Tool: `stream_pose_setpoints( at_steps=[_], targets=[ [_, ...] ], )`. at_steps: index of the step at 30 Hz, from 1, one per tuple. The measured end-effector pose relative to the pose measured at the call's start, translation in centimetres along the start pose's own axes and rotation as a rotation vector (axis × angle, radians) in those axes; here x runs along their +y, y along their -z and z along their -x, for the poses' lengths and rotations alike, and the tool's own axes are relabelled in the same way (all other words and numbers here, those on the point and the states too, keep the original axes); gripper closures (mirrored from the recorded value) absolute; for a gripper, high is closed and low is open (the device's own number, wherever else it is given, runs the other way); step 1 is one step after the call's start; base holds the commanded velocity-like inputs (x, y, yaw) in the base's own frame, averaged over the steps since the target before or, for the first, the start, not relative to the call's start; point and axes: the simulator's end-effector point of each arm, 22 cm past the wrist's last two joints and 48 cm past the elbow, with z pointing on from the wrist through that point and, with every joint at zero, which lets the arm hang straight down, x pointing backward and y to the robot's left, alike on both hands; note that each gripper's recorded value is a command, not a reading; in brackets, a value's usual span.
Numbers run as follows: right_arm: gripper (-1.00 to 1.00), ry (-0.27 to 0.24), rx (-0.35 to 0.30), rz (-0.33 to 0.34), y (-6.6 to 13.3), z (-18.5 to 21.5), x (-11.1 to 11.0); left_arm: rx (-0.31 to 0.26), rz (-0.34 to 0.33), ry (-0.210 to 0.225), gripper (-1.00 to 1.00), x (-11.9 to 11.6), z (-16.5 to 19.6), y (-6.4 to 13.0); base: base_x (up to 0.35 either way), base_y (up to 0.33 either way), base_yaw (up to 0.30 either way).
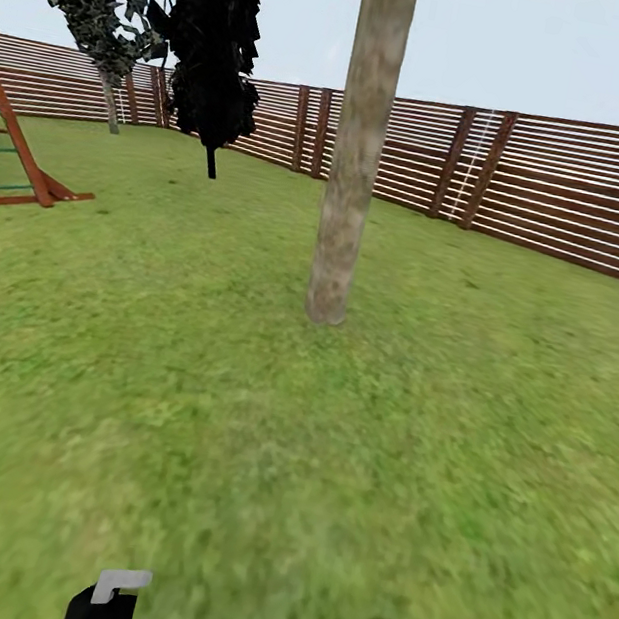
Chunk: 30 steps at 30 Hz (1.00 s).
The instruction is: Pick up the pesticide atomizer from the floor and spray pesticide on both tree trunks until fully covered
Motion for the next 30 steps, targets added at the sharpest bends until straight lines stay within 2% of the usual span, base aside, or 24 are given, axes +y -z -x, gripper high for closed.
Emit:
stream_pose_setpoints(
  at_steps=[30],
  targets=[
    [-1.00,0.000,0.000,0.000,0.00,0.00,0.00,-0.001,0.000,-0.001,1.00,-0.02,0.06,0.00,0.341,0.010,0.000]
  ],
)
